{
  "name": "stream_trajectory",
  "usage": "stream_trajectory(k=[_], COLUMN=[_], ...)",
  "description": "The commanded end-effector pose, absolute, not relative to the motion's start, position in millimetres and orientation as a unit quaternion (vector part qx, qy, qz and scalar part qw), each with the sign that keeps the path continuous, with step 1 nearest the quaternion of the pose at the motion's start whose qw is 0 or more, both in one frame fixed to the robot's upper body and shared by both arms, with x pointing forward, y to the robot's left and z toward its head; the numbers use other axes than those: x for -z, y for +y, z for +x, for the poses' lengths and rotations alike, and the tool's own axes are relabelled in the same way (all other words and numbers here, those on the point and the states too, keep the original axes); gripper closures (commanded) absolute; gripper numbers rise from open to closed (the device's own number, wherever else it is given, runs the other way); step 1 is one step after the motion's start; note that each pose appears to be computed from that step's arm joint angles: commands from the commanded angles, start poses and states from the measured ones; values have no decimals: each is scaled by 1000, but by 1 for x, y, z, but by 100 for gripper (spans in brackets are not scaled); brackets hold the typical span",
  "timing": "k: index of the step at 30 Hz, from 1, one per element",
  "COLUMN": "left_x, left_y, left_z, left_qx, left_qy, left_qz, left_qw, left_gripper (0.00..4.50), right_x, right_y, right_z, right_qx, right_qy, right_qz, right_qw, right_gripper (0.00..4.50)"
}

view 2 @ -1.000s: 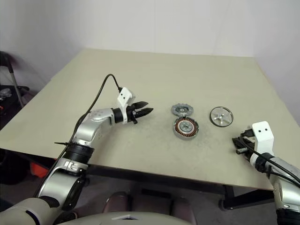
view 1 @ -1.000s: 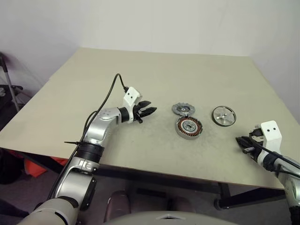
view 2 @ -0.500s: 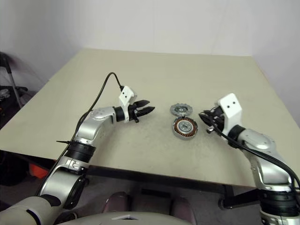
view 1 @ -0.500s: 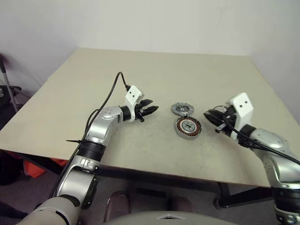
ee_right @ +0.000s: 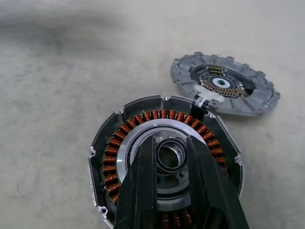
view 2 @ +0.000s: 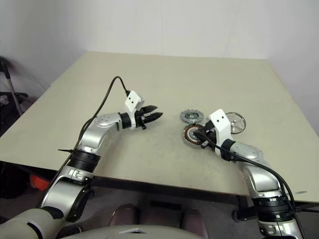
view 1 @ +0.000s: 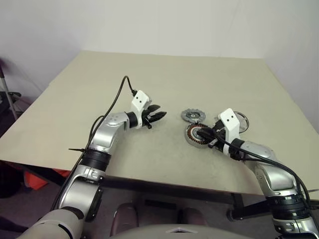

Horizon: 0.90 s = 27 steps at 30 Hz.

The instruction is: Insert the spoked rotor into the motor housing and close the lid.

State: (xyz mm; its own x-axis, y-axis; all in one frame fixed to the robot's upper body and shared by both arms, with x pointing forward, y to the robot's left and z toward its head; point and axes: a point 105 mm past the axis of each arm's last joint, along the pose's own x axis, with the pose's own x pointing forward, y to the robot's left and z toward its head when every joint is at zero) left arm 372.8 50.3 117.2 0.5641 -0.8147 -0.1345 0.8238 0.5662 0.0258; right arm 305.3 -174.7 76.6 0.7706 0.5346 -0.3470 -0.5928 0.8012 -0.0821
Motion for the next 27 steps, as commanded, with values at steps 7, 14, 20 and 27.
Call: stream_trajectory(k=[7, 14, 20, 27], left_x=[-134, -133, -133, -132], left_y=[52, 52, 53, 53], left_z=[376, 376, 377, 378], left_qx=[459, 458, 456, 455], left_qy=[21, 22, 21, 22], left_qz=[57, 58, 58, 59], left_qw=[886, 887, 888, 888], left_gripper=[238, 238, 238, 238], right_x=[-74, -73, -74, -87], right_y=[-170, -177, -174, -170], right_z=[309, 309, 303, 302], right_qx=[-301, -290, -312, -317], right_qy=[149, 151, 150, 119], right_qz=[-94, -98, -99, -110], right_qw=[937, 940, 933, 934], right_gripper=[394, 394, 317, 187])
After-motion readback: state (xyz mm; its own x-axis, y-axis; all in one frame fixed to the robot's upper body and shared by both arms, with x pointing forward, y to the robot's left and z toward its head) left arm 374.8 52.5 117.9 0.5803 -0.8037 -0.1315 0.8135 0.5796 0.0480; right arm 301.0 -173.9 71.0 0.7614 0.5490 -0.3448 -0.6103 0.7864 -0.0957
